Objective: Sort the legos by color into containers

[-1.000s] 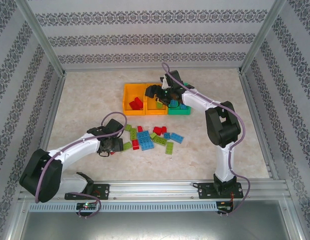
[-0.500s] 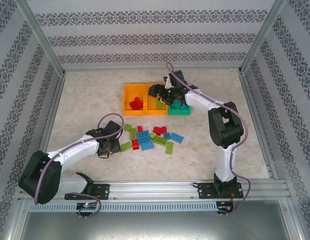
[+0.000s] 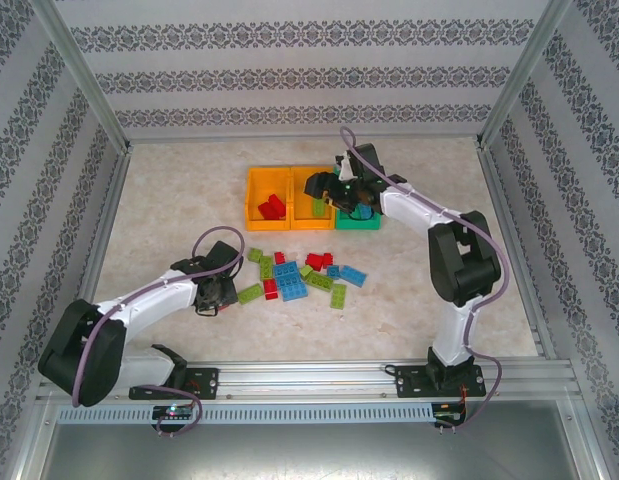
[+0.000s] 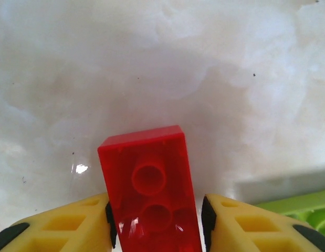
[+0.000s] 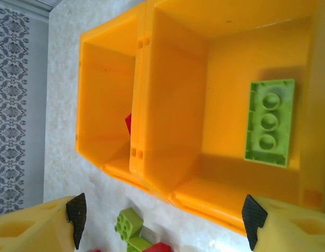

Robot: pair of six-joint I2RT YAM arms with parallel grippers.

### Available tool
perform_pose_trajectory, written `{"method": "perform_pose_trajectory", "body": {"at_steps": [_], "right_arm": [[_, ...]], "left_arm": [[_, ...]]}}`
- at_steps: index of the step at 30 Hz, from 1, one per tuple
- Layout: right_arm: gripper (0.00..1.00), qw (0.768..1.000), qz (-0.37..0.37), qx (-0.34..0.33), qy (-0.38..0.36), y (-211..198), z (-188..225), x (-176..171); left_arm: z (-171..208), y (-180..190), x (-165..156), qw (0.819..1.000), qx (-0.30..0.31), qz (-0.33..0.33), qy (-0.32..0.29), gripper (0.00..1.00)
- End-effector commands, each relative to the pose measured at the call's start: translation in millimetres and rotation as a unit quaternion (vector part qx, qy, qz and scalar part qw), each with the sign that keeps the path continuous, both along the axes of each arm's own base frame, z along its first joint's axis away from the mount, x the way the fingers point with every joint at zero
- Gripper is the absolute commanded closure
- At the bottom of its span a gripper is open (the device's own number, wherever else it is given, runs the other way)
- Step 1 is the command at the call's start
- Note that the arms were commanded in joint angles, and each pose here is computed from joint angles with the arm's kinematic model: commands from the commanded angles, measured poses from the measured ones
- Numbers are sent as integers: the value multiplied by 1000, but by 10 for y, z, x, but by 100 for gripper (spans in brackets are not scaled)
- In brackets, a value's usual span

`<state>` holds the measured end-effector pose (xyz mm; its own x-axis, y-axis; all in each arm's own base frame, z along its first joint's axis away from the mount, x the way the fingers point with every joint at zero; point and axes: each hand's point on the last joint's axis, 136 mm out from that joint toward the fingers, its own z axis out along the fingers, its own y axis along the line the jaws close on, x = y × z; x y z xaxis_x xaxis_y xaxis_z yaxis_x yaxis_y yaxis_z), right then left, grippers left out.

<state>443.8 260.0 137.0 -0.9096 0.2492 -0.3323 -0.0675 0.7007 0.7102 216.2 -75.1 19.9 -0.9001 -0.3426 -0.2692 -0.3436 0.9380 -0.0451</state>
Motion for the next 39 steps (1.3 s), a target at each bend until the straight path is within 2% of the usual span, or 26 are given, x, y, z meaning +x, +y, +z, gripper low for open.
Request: {"method": "perform_pose_trajectory", "body": {"at_steps": [1,8,11,14,17,20,23,26,30,33,39], "right_arm": [[20,999,-8,-32,-36,-211,171,-71],[20,994,-56,-83,-40,-685,140,-291],[20,992,-78,-96,-36,-901,88,-381],[22,988,-86,-121,-38,-1027,27,-536],[22,982,-71,-169,-50,-989,-75,-838],[22,978,-67,-197,-28,-956,-255,-1161],[23,977,-90,-195,5,-992,-445,-1426],[23,973,-94,-209,21,-1052,-618,-1624],[22,973,-61,-220,35,-1034,-725,-1764],[20,973,-28,-226,36,-975,-742,-1820],[16,972,-1,-228,58,-909,-849,-1894]], "left_arm": [[-22,-14,63,1000,-7,8,-2,58],[30,-78,139,1000,-23,-3,-18,75],[233,-96,283,998,-21,-15,-51,78],[555,-143,547,995,-9,-38,-96,78],[853,-284,895,989,-7,-73,-128,77],[1081,-477,1325,983,-18,-102,-150,77],[1202,-683,1776,977,-39,-130,-163,78],[1215,-853,2188,972,-42,-160,-169,81],[1108,-991,2590,970,-43,-178,-162,81],[994,-1005,2761,972,-40,-178,-146,79],[895,-1023,2879,975,-40,-173,-132,67]]}}
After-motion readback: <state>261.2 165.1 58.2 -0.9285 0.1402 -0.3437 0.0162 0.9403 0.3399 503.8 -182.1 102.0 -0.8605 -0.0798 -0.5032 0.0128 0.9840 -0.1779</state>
